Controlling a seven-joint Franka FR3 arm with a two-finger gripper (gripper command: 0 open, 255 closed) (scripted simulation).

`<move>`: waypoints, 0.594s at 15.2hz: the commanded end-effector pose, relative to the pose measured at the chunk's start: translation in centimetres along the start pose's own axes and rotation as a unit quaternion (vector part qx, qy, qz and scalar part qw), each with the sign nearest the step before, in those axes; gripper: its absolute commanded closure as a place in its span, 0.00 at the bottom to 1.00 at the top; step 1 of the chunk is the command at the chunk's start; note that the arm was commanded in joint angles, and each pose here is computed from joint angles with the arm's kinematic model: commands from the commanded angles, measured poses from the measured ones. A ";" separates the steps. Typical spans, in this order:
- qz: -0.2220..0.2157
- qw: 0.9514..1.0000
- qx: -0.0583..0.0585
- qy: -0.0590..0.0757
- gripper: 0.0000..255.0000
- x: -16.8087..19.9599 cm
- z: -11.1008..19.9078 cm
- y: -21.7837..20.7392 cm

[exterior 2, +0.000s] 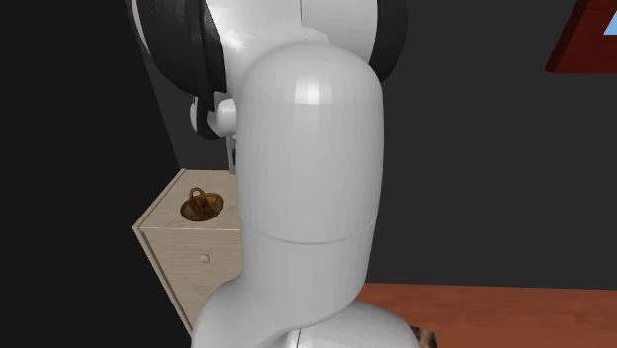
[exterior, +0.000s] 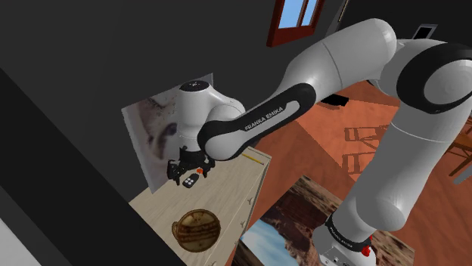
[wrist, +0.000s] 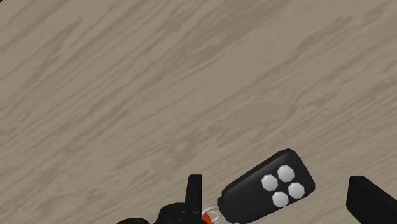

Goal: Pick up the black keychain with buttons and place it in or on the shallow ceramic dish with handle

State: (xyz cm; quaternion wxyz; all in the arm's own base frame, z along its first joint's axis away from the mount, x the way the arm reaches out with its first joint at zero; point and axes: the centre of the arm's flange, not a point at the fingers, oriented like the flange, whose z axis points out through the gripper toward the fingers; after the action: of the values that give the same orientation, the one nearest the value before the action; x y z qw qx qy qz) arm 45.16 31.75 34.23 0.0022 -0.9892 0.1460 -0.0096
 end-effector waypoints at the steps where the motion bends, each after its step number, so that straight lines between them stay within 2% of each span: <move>1: 0.000 1.000 0.000 0.000 0.00 0.1 0.3 0.0; 7: 0.000 1.000 0.000 0.000 0.00 0.1 0.3 0.0; 8: 0.000 1.000 0.000 0.000 1.00 0.1 0.3 0.0; 9: 0.000 1.000 0.000 0.000 1.00 0.1 0.3 0.0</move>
State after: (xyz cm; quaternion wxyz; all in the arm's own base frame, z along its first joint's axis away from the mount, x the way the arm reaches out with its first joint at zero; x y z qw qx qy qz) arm 45.22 31.73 33.92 0.0023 -0.9892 0.1460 -0.0098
